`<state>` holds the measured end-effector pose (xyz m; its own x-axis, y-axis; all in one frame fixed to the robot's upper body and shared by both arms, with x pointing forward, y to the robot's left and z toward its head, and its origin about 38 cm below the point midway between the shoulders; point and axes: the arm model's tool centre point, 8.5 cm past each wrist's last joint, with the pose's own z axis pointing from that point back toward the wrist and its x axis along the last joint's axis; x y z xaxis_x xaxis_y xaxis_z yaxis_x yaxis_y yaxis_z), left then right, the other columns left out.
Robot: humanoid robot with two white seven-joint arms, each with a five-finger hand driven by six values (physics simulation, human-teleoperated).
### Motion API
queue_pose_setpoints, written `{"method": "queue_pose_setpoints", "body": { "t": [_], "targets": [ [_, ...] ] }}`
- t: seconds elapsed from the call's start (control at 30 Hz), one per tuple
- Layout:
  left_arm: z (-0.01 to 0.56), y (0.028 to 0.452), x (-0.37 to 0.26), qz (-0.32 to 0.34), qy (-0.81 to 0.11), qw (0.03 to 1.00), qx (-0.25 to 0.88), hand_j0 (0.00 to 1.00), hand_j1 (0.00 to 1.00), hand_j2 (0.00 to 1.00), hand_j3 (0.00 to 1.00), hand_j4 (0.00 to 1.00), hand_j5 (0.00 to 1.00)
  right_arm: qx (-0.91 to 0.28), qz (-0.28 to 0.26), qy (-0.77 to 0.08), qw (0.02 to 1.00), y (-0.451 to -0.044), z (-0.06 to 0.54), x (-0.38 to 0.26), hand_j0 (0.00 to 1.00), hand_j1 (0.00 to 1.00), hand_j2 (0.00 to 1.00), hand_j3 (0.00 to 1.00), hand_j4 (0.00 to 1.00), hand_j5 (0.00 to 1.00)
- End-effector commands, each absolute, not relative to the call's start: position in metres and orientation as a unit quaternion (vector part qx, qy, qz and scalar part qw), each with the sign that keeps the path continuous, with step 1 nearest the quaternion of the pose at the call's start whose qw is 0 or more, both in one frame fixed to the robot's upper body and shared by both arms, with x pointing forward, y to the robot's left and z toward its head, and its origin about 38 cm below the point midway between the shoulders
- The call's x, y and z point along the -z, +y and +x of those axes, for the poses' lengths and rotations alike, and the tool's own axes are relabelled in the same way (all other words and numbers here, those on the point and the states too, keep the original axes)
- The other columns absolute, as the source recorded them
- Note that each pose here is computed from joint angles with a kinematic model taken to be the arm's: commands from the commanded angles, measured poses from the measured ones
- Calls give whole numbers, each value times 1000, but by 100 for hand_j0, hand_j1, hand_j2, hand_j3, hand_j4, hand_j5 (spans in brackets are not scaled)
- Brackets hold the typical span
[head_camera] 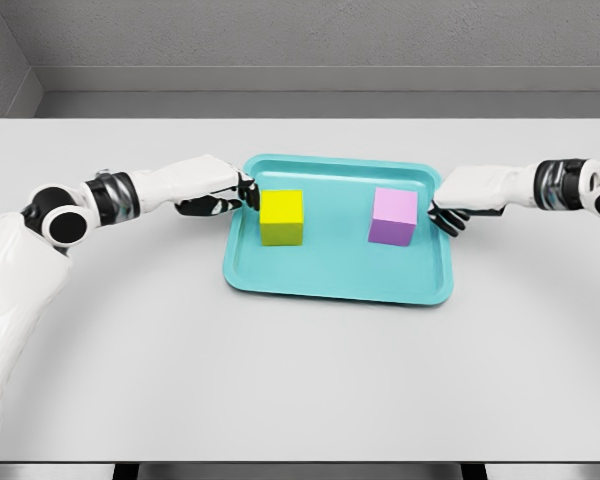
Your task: Push two cubes
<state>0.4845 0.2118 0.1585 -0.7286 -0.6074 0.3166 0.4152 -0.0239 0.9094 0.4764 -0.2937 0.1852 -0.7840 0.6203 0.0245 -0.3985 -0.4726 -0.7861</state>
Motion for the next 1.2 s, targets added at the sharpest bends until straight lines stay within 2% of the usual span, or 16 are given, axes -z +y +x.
{"method": "queue_pose_setpoints", "body": {
  "t": [0.0, 0.83, 1.03, 1.17],
  "targets": [
    [484, 207, -158, 76, -602, 358, 710, 49, 49, 49, 49, 49, 49, -848, -131, -416, 301, -293, 476, -184, 11, 11, 11, 11, 11, 11],
    [482, 165, -158, 49, -617, 337, 710, 48, 48, 48, 48, 48, 48, -852, -119, -417, 294, -279, 477, -177, 10, 10, 10, 10, 10, 10],
    [487, 190, -174, 59, -627, 343, 697, 48, 48, 48, 48, 48, 48, -851, -116, -421, 290, -273, 477, -177, 10, 10, 10, 10, 10, 10],
    [489, 222, -188, 74, -628, 351, 690, 47, 47, 47, 47, 47, 47, -851, -114, -423, 289, -270, 477, -176, 10, 10, 10, 10, 10, 10]
  ]
}}
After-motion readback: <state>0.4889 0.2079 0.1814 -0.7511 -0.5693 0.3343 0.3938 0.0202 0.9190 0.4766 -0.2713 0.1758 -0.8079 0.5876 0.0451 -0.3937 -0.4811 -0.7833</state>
